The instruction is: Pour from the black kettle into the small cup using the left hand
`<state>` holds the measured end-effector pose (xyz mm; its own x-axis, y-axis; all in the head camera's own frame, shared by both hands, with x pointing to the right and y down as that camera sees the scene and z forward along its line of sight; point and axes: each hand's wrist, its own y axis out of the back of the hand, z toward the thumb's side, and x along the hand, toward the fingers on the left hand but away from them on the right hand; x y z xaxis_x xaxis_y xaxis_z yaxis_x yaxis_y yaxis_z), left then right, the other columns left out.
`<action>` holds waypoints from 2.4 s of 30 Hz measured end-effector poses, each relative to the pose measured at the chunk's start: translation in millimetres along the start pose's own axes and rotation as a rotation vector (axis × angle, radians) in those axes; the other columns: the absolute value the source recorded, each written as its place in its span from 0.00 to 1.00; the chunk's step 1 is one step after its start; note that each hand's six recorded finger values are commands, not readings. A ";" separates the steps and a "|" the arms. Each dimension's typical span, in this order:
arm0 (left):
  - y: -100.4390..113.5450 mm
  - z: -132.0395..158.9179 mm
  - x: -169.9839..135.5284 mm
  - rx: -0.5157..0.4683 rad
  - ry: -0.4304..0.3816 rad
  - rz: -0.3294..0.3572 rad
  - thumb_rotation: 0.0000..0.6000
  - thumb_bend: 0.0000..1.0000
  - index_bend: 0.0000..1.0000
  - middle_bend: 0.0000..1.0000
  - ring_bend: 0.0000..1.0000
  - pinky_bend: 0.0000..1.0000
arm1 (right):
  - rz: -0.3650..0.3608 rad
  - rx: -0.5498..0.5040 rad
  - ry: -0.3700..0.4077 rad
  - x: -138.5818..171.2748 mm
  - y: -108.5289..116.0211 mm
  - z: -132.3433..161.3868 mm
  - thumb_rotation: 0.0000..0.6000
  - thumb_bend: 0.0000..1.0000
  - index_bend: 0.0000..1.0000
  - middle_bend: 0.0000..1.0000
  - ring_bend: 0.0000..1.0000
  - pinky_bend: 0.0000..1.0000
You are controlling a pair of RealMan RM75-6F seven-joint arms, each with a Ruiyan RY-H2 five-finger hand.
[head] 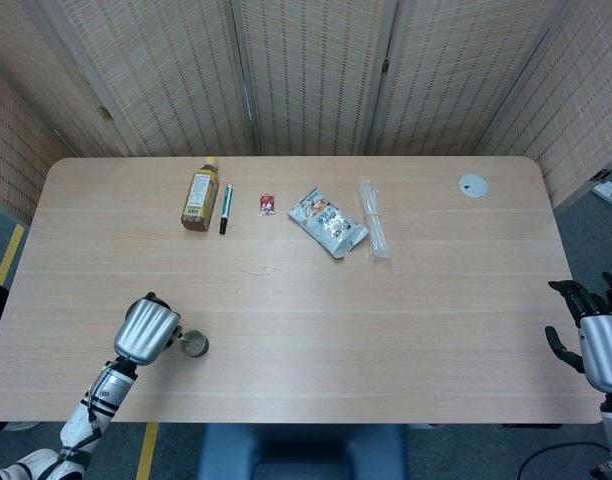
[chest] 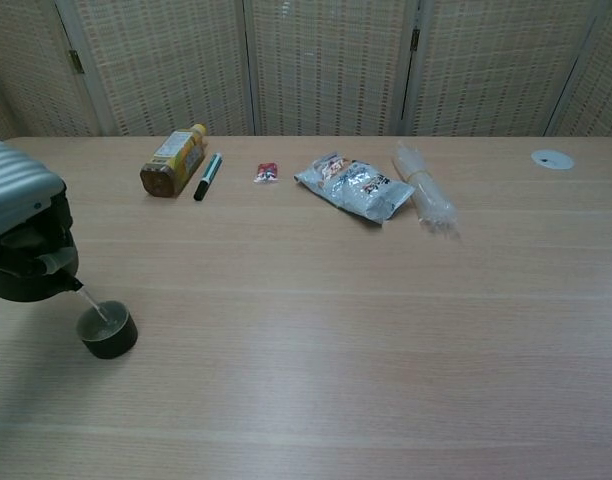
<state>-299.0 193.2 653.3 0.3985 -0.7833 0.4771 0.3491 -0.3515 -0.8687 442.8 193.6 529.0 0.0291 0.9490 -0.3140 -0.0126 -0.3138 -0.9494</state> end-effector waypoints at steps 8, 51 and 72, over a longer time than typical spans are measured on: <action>-0.5 -1.4 0.2 -0.002 0.005 0.000 1.00 0.47 1.00 1.00 0.95 0.59 | 0.000 0.000 0.001 -0.3 0.0 0.3 1.00 0.38 0.21 0.28 0.37 0.06; -3.6 -5.6 0.4 -0.177 0.015 0.000 1.00 0.47 0.99 1.00 0.95 0.58 | -0.003 -0.001 -0.002 2.4 1.7 1.4 1.00 0.38 0.21 0.28 0.37 0.06; 3.3 -22.6 21.6 -0.529 0.050 0.024 0.99 0.47 0.99 1.00 0.93 0.55 | -0.006 -0.006 -0.006 3.6 3.1 0.3 1.00 0.38 0.21 0.28 0.37 0.06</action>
<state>-308.4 163.6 657.7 0.3561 -0.8131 0.4605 -0.1398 -0.5336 -0.8341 442.5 196.1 525.0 0.0229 0.9510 -0.3083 -0.0068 -0.3082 -0.9513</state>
